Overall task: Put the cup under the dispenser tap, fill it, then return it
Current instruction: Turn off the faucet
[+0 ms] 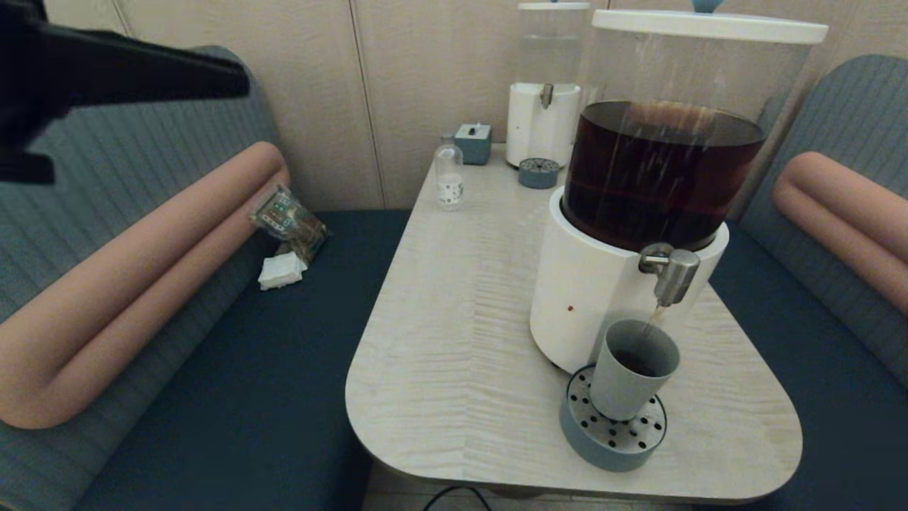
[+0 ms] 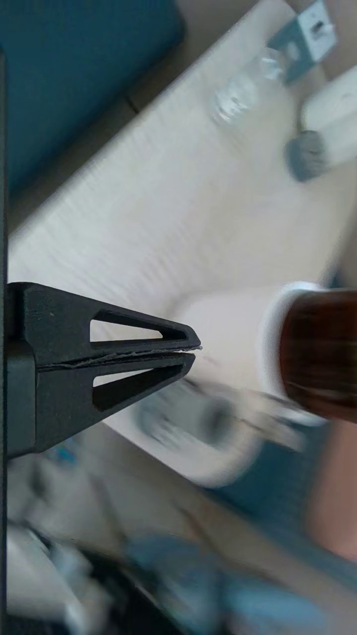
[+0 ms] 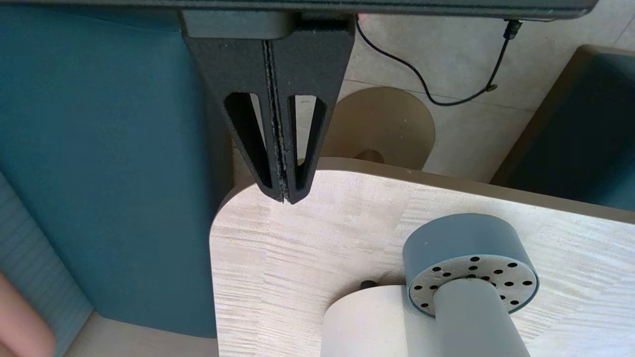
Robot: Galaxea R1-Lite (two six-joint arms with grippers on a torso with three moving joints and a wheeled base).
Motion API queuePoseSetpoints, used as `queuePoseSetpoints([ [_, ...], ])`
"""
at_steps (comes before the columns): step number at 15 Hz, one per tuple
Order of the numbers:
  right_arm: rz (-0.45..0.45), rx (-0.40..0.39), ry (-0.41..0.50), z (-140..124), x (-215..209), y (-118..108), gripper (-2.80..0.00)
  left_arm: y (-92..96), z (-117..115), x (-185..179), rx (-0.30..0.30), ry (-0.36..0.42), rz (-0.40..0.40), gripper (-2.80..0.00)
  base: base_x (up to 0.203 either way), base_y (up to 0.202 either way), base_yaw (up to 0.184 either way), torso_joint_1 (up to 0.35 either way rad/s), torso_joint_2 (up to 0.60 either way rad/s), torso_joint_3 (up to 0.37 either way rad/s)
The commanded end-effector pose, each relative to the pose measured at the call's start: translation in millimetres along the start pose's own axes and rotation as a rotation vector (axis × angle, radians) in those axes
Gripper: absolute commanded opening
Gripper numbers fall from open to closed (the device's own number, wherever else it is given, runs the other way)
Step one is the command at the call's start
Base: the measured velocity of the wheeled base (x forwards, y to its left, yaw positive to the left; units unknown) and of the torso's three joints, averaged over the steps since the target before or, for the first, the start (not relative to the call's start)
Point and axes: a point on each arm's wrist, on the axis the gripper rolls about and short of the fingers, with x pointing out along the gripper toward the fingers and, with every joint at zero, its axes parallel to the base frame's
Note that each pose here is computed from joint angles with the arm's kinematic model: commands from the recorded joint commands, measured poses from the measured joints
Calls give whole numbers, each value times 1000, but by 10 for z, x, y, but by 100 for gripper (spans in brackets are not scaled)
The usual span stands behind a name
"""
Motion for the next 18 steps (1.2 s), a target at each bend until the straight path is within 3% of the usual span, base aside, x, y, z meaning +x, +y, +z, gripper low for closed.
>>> queuePoseSetpoints([
  [1,1,-1,1,-3,0,0,-280,106,-173,273,93,139,-25,-280,0,0,0,0,0,0],
  [3,1,-1,0,0,0,0,-280,171,-304,512,209,288,7,-280,0,0,0,0,0,0],
  [4,1,-1,-1,1,-1,0,-280,96,-311,676,259,309,-12,-280,0,0,0,0,0,0],
  [6,1,-1,1,-3,0,0,-280,-116,-299,1056,340,271,-60,-280,0,0,0,0,0,0],
  [8,1,-1,1,-3,0,0,-280,-311,-293,1518,401,133,-87,-280,0,0,0,0,0,0],
  [10,1,-1,-1,1,-1,0,-280,-496,-359,1891,426,66,-99,-280,0,0,0,0,0,0],
  [12,1,-1,1,-3,0,0,-280,-724,-428,2122,440,55,-139,-280,0,0,0,0,0,0],
  [14,1,-1,0,0,-1,0,-280,-913,-495,2260,448,73,-178,-280,0,0,0,0,0,0],
  [18,1,-1,0,-1,0,0,-280,-1044,-634,2363,452,146,-205,-280,0,0,0,0,0,0],
])
